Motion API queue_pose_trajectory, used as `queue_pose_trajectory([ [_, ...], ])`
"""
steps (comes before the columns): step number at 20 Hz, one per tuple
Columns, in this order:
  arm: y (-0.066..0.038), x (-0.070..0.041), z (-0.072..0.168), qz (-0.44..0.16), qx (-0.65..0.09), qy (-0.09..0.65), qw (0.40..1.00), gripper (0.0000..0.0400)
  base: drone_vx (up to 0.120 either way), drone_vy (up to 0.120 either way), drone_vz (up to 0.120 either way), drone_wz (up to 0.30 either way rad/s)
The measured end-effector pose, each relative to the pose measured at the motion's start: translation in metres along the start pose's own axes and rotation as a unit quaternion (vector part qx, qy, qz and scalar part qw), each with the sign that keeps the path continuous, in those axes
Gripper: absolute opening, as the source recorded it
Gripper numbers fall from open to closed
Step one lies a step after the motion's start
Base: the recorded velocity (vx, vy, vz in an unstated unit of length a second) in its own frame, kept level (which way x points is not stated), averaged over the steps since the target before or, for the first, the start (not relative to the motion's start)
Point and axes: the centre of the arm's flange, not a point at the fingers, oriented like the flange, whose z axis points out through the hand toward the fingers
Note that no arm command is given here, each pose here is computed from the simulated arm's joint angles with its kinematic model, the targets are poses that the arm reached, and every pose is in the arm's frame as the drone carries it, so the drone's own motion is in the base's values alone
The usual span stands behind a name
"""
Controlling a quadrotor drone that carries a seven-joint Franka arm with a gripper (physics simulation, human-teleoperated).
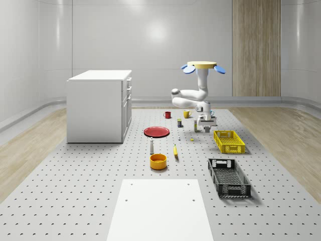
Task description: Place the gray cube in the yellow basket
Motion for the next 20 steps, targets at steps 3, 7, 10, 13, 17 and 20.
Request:
queue_pose_trajectory([
  [3, 0.0, 0.0, -0.0001, 0.0, 0.0, 0.0, 1.0, 0.025, 0.0, 0.12, 0.0, 0.0],
  [7, 0.0, 0.0, -0.0002, 0.0, 0.0, 0.0, 1.0, 0.025, 0.0, 0.12, 0.04, 0.0],
  [10, 0.0, 0.0, -0.0002, 0.0, 0.0, 0.0, 1.0, 0.025, 0.0, 0.12, 0.0, 0.0],
  [13, 0.0, 0.0, -0.0002, 0.0, 0.0, 0.0, 1.0, 0.025, 0.0, 0.12, 0.0, 0.0],
  [17, 0.0, 0.0, -0.0002, 0.0, 0.0, 0.0, 1.0, 0.025, 0.0, 0.12, -0.06, 0.0],
  [20, 0.0, 0.0, -0.0002, 0.0, 0.0, 0.0, 1.0, 0.025, 0.0, 0.12, -0.093, 0.0],
])
